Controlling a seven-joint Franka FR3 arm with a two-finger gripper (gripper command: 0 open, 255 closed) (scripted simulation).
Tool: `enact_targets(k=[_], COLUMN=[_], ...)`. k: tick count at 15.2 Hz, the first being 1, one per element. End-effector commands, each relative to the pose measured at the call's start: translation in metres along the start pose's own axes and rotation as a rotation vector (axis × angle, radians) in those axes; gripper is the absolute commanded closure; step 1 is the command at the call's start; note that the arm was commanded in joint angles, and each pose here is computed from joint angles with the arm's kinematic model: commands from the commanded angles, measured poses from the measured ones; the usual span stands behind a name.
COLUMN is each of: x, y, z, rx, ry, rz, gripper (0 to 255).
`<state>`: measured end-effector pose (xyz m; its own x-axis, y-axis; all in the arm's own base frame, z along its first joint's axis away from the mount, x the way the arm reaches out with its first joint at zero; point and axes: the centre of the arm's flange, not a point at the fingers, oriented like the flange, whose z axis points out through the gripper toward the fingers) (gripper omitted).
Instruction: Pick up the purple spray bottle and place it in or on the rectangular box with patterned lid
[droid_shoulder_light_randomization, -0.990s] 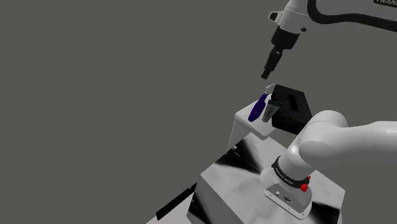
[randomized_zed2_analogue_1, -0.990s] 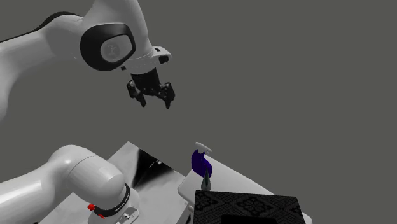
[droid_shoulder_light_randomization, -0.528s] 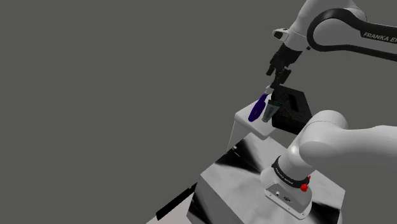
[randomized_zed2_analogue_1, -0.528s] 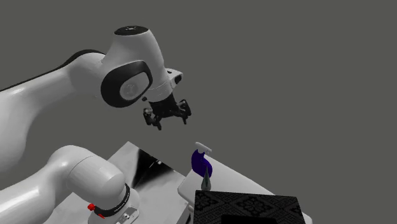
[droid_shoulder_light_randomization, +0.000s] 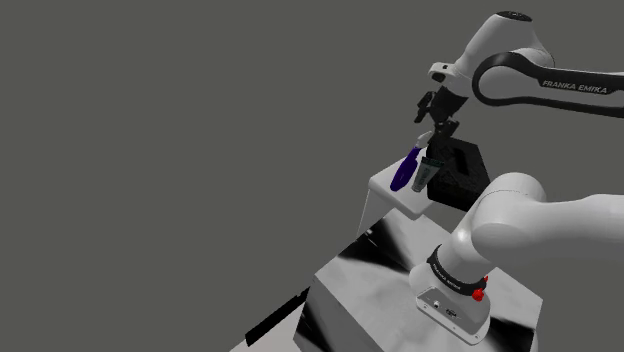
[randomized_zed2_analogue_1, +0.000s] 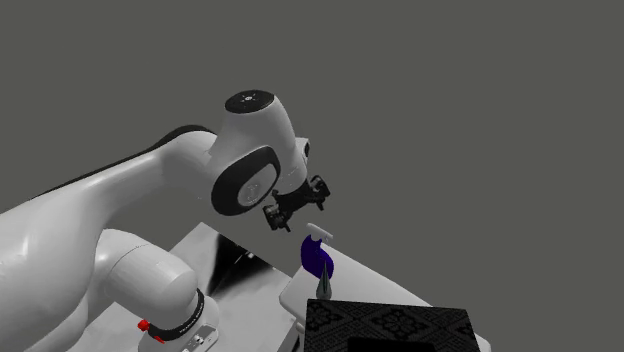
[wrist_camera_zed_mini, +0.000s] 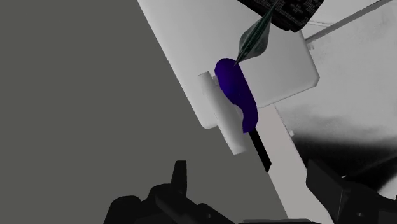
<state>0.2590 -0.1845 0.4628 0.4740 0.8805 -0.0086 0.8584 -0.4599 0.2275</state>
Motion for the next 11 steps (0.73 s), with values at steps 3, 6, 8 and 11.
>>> enact_targets(k=[3,6,8,11], x=[-0.002,-0.002,-0.002,-0.002], y=[0.001,0.001,0.001,0.001], z=[0.022,0.041,0.041,0.041], rx=[-0.005,-0.005,-0.005,-0.005], ry=[0.000,0.000,0.000,0.000], rz=[-0.020,-0.020,-0.020,-0.020], gripper=[0,0,0,0])
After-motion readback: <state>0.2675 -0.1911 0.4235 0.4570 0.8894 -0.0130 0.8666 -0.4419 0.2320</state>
